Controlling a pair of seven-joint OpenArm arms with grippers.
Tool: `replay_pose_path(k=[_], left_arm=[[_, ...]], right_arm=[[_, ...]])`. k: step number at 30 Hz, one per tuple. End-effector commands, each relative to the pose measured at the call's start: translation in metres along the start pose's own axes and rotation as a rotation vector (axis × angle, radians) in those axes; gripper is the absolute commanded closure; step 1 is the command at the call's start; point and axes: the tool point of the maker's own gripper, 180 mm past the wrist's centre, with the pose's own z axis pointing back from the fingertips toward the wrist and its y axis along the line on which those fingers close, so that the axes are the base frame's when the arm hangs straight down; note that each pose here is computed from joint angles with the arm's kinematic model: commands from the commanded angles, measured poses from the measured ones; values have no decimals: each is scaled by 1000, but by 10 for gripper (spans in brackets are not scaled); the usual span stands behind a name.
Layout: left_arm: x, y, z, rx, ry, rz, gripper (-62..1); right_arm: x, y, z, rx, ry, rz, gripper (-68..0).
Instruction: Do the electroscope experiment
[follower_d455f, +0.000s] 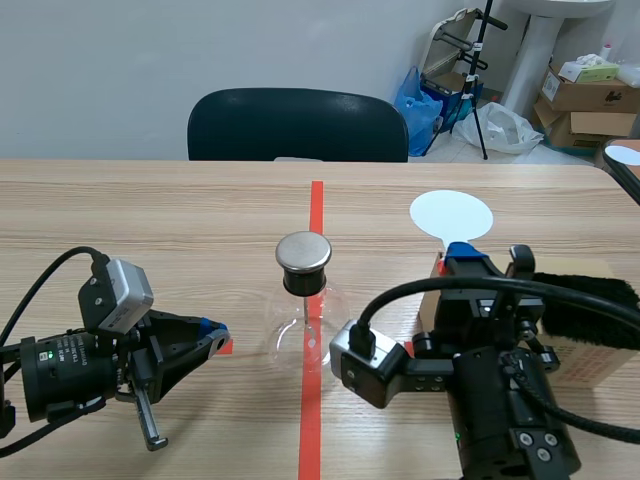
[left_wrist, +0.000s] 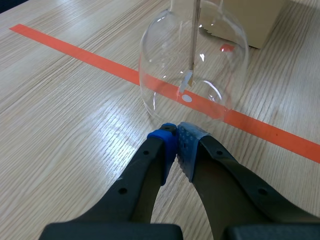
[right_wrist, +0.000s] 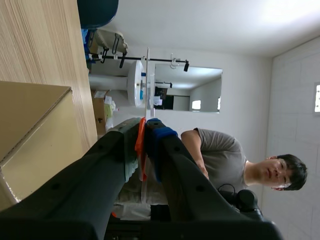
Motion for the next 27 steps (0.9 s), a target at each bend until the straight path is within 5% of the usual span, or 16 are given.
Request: replay_pose_path(k=[1,9,14,27], left_arm=[[11,0,-3,-2,-38,-7,-32],[11,0,-3,-2,-38,-7,-32],[11,0,-3,-2,-38,-7,-32],[11,0,-2,-2,-37,-8,-32]], right_arm=[[-3,-8,-5,-32,11,-6,-10],[-3,-8,-5,-32,10,-6,-10],[6,-8,-5,-32,-42,-5,-10],[54,-8,3,-33,-310,-1,-10]])
